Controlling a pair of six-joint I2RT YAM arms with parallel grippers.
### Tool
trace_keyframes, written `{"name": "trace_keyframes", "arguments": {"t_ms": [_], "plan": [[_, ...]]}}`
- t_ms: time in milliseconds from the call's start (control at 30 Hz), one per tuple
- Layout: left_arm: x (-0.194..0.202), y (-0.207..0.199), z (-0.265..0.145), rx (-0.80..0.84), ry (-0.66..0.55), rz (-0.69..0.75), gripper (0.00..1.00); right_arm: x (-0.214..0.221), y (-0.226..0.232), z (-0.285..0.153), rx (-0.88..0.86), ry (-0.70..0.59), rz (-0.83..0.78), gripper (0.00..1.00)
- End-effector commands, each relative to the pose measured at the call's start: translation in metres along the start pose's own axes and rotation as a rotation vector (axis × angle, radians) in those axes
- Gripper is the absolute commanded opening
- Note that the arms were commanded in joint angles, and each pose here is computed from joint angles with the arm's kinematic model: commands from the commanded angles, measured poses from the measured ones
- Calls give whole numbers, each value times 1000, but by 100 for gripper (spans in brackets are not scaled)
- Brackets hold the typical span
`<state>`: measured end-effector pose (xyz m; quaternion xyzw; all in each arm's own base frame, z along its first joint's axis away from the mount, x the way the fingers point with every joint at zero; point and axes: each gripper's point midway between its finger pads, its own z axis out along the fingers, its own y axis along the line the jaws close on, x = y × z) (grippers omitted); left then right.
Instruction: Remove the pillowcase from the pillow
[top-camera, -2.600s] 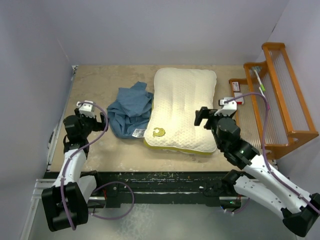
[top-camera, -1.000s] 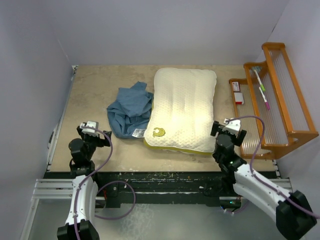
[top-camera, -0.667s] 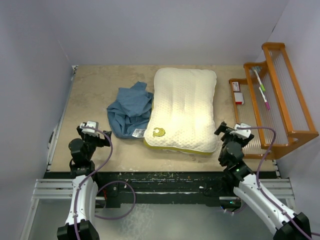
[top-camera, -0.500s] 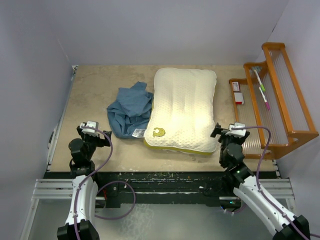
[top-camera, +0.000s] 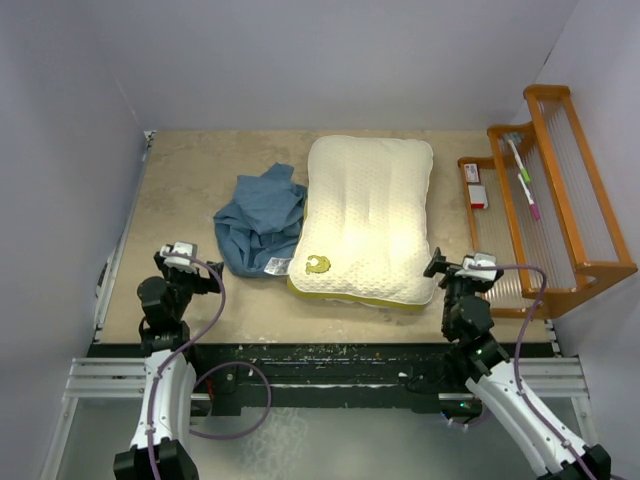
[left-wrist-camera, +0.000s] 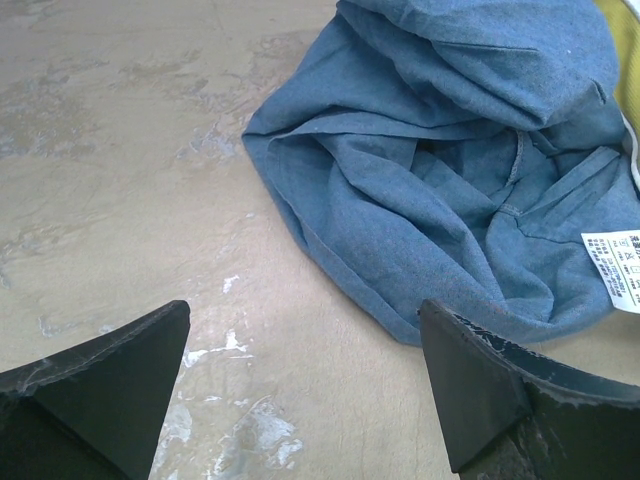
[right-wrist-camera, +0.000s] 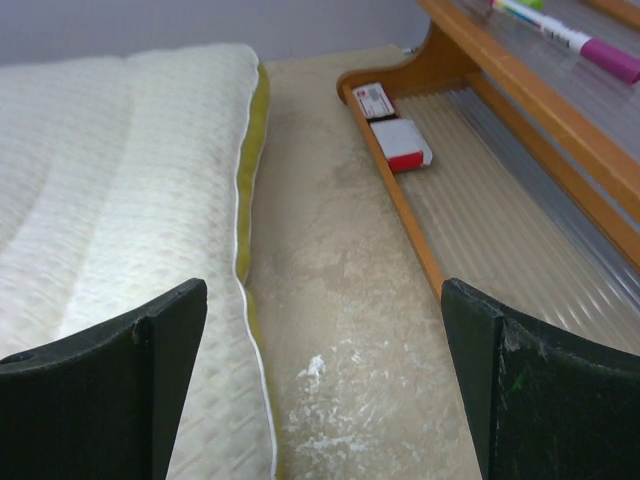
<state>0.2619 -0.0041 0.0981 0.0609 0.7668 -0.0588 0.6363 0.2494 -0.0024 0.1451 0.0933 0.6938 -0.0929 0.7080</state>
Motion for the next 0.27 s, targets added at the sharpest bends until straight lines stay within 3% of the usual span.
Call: {"name": "trace_keyframes", "arguments": {"t_ms": [0,233], "plan": [[-14,0,3,12,-50,34,99,-4,-4,-2,6,-34,25,100],[-14,0,3,13,-48,36,99,-3,-3,1,19,-26,24,100]]}}
